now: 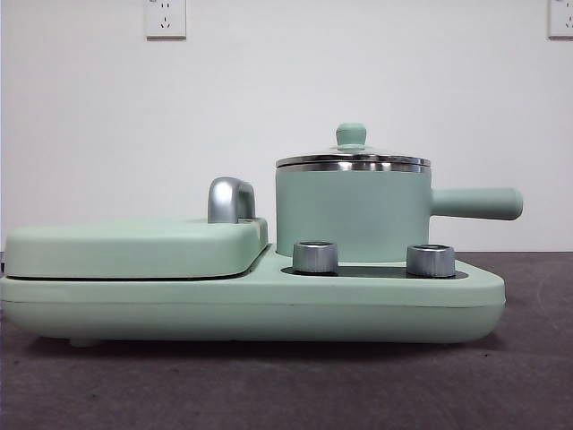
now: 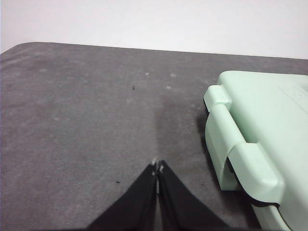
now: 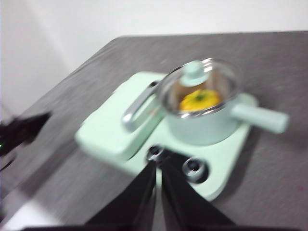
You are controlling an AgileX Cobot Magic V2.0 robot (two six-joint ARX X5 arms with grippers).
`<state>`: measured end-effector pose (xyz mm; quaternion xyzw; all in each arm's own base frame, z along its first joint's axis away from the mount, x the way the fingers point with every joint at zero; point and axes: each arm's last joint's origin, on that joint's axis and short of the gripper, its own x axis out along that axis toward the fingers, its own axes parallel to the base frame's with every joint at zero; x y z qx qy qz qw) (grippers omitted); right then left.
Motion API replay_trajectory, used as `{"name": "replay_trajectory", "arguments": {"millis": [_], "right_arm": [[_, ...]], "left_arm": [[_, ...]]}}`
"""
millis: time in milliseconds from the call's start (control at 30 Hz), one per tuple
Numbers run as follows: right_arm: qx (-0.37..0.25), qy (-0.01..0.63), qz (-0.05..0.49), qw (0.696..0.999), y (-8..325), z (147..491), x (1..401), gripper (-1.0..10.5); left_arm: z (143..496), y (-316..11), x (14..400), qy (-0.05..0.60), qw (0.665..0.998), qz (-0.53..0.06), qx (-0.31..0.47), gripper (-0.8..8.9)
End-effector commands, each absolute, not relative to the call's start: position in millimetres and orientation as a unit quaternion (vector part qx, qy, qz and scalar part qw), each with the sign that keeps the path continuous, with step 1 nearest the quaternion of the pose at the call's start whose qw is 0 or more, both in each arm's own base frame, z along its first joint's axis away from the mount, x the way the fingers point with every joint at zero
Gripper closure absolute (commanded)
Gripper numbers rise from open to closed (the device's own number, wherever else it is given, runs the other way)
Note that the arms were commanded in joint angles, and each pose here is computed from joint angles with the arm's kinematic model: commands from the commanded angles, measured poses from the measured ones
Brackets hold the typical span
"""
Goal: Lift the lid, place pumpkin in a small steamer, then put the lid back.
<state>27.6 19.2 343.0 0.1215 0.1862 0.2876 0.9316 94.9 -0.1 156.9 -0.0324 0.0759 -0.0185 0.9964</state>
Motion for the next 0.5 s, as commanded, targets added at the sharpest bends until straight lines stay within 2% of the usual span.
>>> {"name": "replay_trajectory", "arguments": {"millis": [33,233,333,500], "right_arm": [[0.131,0.147,0.256,0.946,22,331,43,9.3],[0.137,0.028,0.182,0.973,18,278,79,9.3],[0.135,0.019,0.155,0.979,14,250,85,9.3],[0.125,0.029,0.066,0.99,9,212,90,9.3]], "left_arm": [[150,0,96,0.088,0.996,-0.018,-0.026,8.07],[150,0,96,0.088,0.996,-0.018,-0.026,8.07],[150,0,96,0.088,0.996,-0.018,-0.026,8.07],[150,0,96,0.088,0.996,-0.018,-0.026,8.07]]}}
